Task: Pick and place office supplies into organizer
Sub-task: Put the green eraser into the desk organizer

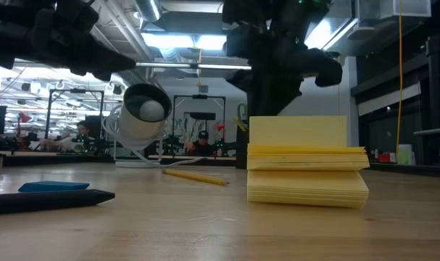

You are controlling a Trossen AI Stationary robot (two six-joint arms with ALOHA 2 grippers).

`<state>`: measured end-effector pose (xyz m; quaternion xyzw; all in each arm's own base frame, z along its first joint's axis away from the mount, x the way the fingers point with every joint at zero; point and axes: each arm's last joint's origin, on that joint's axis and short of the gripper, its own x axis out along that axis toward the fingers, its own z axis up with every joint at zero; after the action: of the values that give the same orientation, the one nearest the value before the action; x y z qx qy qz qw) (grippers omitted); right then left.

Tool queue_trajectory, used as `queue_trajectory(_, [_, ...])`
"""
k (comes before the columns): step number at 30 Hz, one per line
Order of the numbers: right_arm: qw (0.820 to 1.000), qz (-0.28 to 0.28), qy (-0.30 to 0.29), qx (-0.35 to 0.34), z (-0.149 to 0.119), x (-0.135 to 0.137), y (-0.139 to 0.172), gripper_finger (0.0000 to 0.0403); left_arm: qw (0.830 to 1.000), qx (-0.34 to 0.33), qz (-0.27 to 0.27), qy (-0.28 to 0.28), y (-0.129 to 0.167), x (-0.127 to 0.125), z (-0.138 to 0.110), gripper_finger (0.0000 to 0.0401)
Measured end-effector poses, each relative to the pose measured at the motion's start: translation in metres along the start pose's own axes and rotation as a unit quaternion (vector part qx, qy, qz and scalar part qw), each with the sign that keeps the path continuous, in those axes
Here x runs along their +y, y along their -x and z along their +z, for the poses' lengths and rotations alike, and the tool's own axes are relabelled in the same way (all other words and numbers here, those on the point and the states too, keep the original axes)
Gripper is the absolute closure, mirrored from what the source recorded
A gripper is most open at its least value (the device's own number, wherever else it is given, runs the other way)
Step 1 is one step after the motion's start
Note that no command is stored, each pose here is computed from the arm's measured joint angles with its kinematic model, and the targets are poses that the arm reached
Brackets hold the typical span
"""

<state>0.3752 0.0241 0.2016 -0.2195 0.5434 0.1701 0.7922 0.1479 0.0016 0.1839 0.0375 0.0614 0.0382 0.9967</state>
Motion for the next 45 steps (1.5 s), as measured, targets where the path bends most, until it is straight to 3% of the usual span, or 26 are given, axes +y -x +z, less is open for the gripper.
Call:
queue_trajectory(7, [1.0, 0.006, -0.007, 0.01, -0.001, 0.0, -0.013, 0.0259, 1.0, -0.017, 0.001, -0.015, 0.007, 0.001, 0.005, 0.0399])
queue_trajectory(13, [0.999, 0.016, -0.022, 0.029, -0.003, 0.002, -0.029, 0.0234, 1.0, -0.017, 0.002, -0.015, 0.014, 0.002, 0.005, 0.04])
queue_trajectory(26, [0.998, 0.029, 0.006, 0.05, -0.006, 0.003, -0.054, 0.0232, 1.0, -0.012, -0.015, 0.003, 0.015, 0.001, 0.004, 0.0399])
queue_trajectory(31, [0.996, 0.033, 0.043, 0.071, -0.009, 0.005, -0.063, 0.0232, 1.0, -0.014, -0.015, 0.005, 0.015, 0.001, 0.004, 0.0399])
queue_trajectory(41, [0.995, 0.035, 0.043, 0.08, -0.011, 0.005, -0.063, 0.0234, 1.0, -0.017, -0.015, 0.005, 0.015, 0.001, 0.005, 0.0399])
queue_trajectory(45, [0.994, 0.043, 0.039, 0.088, -0.012, 0.007, -0.063, 0.0256, 1.0, -0.017, -0.015, 0.005, 0.015, 0.001, 0.005, 0.0399])
